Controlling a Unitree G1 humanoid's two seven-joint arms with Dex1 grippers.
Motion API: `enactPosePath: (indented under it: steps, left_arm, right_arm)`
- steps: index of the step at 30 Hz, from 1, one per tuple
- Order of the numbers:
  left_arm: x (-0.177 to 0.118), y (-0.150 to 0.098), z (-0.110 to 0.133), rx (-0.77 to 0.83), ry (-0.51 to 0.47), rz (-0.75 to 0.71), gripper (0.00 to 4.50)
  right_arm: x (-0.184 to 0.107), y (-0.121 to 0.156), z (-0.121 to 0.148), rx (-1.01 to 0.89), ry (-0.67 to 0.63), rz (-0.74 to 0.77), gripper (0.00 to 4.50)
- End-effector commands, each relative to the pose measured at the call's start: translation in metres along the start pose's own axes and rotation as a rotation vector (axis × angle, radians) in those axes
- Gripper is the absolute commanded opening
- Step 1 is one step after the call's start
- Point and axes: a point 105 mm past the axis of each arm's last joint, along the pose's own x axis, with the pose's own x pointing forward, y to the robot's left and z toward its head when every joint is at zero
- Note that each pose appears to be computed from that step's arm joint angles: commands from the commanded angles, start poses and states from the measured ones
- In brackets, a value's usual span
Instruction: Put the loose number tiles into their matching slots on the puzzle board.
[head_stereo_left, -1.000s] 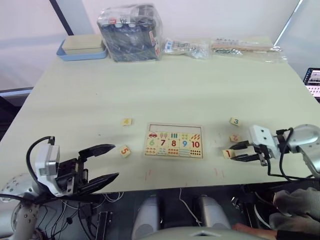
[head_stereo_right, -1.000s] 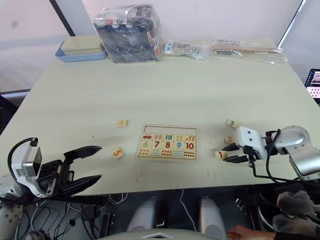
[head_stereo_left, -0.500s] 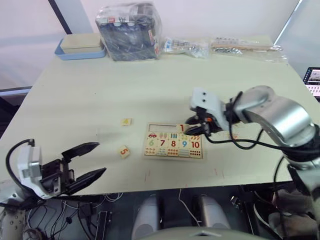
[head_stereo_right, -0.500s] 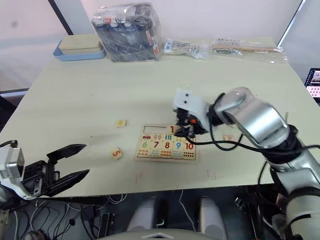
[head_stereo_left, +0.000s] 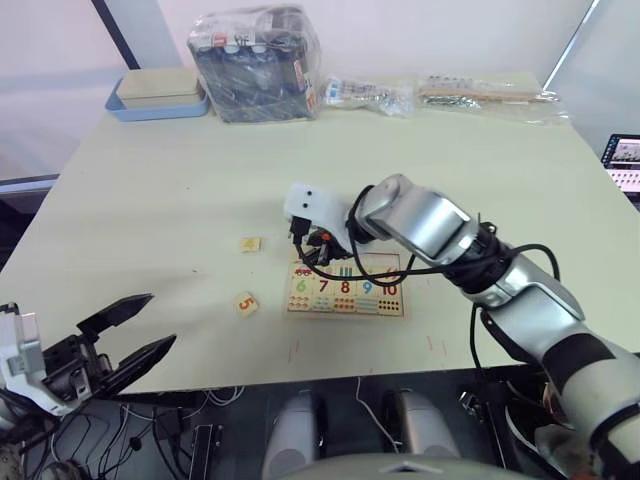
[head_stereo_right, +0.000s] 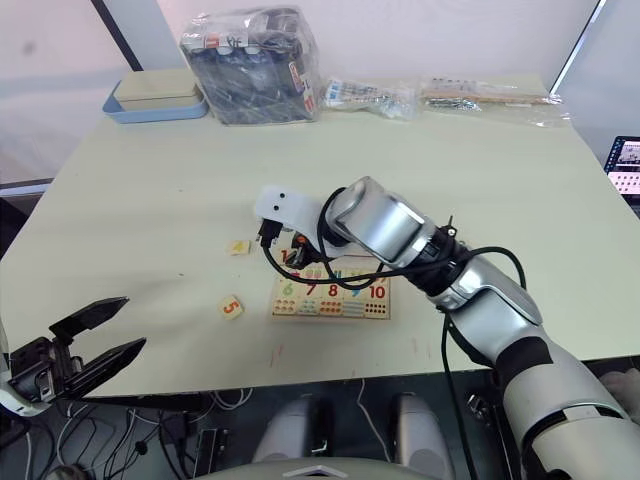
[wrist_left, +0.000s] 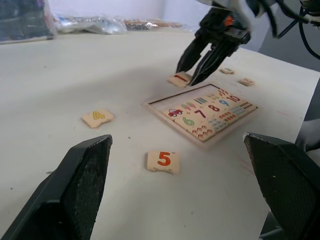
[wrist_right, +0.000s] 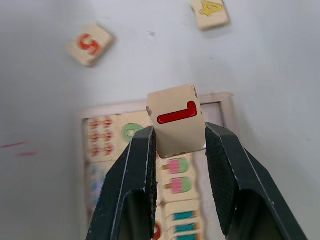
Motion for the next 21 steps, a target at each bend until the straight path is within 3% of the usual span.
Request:
enactPosePath:
  steps: [1,21]
  left_arm:
    - [-0.004,0.0,0.003,0.028,-0.003,0.016,4.5]
    - [-0.007,-0.001,-0.001,0.028,0.0,0.017,4.5]
  right_arm:
    - [0.001,-0.009,0.01,-0.038,-0.007,-0.038,0.87]
    - [0.031,-0.019,0.003,-0.001,0.039,-0.023,0.87]
